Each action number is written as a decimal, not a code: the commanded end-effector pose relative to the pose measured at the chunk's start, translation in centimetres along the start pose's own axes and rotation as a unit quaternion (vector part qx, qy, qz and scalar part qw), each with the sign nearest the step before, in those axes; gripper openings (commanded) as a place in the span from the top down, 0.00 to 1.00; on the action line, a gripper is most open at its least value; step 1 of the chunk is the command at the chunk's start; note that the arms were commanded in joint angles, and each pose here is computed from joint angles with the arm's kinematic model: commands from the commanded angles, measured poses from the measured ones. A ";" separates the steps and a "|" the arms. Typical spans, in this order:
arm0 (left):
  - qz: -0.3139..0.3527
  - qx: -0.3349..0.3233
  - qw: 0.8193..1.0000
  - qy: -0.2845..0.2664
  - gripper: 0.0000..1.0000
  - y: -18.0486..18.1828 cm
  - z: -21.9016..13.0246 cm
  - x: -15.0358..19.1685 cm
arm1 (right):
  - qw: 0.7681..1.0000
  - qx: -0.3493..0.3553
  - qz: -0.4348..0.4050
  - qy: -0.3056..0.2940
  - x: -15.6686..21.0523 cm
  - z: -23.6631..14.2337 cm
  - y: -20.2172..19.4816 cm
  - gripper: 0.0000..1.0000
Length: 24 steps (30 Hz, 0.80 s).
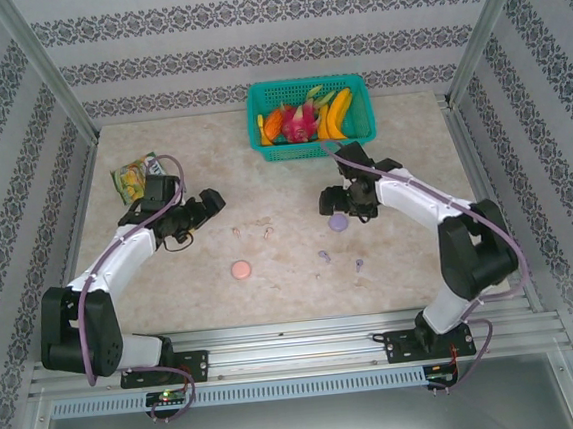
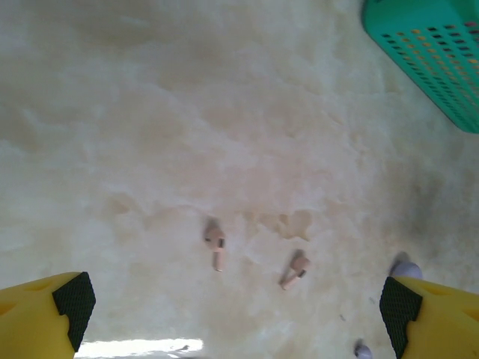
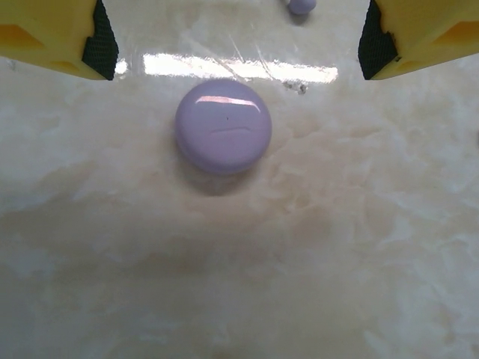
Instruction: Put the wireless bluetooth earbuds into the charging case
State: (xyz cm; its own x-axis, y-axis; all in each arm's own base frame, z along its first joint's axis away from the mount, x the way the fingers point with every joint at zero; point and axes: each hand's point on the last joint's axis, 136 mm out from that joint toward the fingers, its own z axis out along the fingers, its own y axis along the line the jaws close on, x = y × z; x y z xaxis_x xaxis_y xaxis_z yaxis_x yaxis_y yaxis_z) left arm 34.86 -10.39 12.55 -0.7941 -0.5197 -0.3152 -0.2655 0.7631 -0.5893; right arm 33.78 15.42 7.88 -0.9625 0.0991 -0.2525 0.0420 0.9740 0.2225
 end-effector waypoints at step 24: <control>0.073 0.048 0.996 0.024 0.00 -11.1 3.8 0.7 | 0.994 0.076 -0.059 0.058 1.6 4.3 -0.7 0.20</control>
State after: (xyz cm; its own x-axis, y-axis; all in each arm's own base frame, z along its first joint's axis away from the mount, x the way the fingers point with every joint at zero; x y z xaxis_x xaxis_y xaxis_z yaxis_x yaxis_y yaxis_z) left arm 38.49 -20.17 15.08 -0.8582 -0.3803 -0.3449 -0.1071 0.7896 -0.6043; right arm 33.90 16.68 4.36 -0.9833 -0.0458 -0.1761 -0.0642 0.9929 0.0999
